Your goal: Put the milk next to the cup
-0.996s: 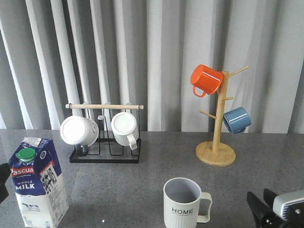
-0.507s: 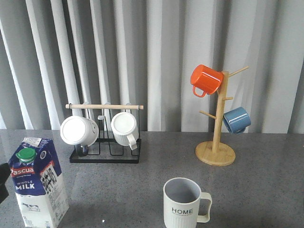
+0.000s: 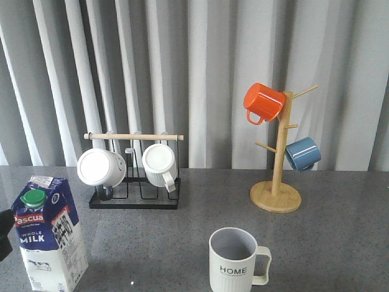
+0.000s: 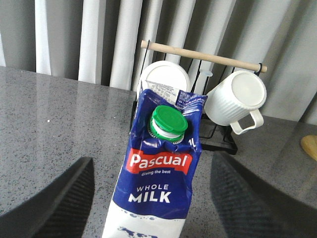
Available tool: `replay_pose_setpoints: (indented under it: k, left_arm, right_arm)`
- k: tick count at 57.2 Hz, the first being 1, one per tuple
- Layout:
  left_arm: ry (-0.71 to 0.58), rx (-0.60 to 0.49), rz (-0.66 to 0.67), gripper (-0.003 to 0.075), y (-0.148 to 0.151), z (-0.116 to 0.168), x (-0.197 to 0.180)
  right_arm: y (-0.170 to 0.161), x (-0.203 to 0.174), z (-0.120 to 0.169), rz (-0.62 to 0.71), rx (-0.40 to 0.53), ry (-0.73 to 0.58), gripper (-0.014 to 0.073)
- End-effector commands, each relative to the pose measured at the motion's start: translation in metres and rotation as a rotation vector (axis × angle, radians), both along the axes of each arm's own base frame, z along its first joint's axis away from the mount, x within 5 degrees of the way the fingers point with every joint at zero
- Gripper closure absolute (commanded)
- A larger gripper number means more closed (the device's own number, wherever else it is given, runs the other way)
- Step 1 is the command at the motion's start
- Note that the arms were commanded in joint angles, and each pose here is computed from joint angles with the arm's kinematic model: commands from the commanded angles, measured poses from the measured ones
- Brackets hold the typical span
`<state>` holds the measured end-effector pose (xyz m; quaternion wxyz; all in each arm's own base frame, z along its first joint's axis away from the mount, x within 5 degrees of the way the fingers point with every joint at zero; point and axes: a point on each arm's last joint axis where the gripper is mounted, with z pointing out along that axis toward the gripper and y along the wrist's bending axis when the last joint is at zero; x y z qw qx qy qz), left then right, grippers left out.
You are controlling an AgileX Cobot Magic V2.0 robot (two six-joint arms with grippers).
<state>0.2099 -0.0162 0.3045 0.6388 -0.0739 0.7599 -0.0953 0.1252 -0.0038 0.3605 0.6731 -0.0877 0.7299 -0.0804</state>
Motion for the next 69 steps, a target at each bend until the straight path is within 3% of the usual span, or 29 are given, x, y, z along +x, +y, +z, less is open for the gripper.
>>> replay_pose_setpoints:
  k: [1, 9, 18, 30, 45, 54, 69]
  left_arm:
    - [-0.108, -0.003, 0.012, 0.0231, 0.000, 0.019, 0.003]
    - [-0.110, -0.003, 0.012, 0.0231, 0.000, 0.019, 0.003]
    - [-0.110, -0.003, 0.012, 0.0231, 0.000, 0.019, 0.003]
    - [-0.110, -0.003, 0.012, 0.0231, 0.000, 0.019, 0.003]
    - [-0.110, -0.003, 0.012, 0.0231, 0.000, 0.019, 0.003]
    - [-0.110, -0.003, 0.012, 0.0231, 0.000, 0.019, 0.003]
    - [-0.110, -0.003, 0.012, 0.0231, 0.000, 0.019, 0.003]
  right_arm:
    - [-0.002, -0.008, 0.019, -0.033, -0.023, -0.108, 0.0598]
    - [0.001, -0.021, 0.020, -0.018, -0.054, -0.107, 0.0598]
    - [0.000, -0.031, -0.004, -0.035, -0.040, -0.099, 0.0598]
    - [-0.005, -0.032, -0.042, -0.094, 0.081, -0.071, 0.0598]
    - [-0.007, -0.033, -0.035, -0.122, 0.272, -0.168, 0.0598]
    - [-0.007, -0.034, -0.032, -0.119, 0.249, -0.198, 0.0598]
    - [-0.007, -0.033, -0.038, -0.128, 0.273, -0.131, 0.0598]
